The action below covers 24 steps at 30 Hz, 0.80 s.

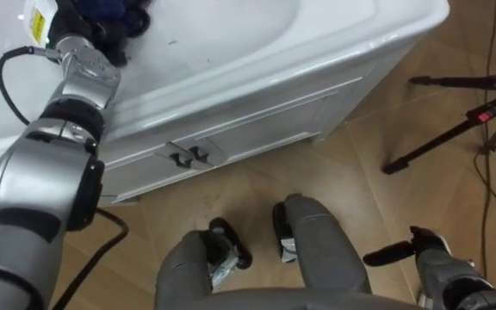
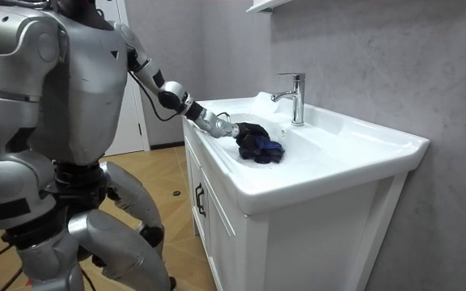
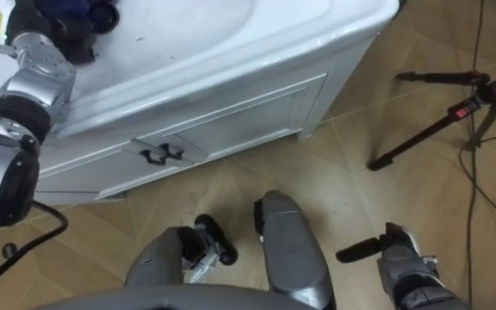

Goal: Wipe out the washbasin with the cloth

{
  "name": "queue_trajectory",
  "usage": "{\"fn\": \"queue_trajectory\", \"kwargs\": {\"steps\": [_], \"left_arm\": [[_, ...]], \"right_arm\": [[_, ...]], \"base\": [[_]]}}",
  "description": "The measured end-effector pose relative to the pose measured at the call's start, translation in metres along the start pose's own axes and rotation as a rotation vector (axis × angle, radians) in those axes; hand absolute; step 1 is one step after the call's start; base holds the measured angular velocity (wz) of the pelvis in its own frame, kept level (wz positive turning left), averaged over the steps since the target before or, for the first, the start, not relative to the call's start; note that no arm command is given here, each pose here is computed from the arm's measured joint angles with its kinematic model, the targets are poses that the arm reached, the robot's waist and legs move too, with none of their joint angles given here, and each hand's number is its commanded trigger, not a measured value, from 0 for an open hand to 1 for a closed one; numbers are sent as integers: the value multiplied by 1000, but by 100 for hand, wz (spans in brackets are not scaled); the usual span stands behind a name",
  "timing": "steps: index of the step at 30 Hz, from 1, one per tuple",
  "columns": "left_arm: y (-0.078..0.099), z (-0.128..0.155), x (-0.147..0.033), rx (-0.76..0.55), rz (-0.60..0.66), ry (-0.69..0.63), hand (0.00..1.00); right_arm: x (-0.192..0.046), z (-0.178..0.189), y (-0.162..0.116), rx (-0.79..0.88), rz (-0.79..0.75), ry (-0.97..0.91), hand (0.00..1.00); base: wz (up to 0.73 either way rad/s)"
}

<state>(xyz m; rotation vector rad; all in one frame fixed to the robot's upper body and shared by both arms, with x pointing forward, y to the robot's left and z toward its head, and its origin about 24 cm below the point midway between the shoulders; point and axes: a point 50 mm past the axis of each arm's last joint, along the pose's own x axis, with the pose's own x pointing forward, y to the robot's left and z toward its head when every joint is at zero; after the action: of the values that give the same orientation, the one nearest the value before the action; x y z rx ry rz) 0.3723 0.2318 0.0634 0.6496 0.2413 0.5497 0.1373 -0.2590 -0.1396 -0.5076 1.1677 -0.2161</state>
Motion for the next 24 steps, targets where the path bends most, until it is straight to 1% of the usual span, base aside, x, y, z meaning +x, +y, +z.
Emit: {"fn": "queue_trajectory", "kwargs": {"steps": [3,6,9,16,20,24], "left_arm": [[-2,14,0,-30,3,-40,100],[-4,25,-1,-76,6,-48,100],[-5,33,-2,-73,8,-63,100],[-9,41,-4,-75,2,-81,100],[-10,47,-6,-141,-7,-83,100],[-13,62,-11,-179,-39,-137,100]], "right_arm": [[-2,10,5,-30,-5,-50,0],[-3,14,8,-68,-12,-79,0],[-5,19,11,-84,-9,-102,0],[-7,30,13,-89,-25,-158,0],[-8,32,12,-88,-37,-179,0],[-10,41,15,-80,-30,-230,0]], "base": [[1],[6],[1],[0],[2],[9]]}}
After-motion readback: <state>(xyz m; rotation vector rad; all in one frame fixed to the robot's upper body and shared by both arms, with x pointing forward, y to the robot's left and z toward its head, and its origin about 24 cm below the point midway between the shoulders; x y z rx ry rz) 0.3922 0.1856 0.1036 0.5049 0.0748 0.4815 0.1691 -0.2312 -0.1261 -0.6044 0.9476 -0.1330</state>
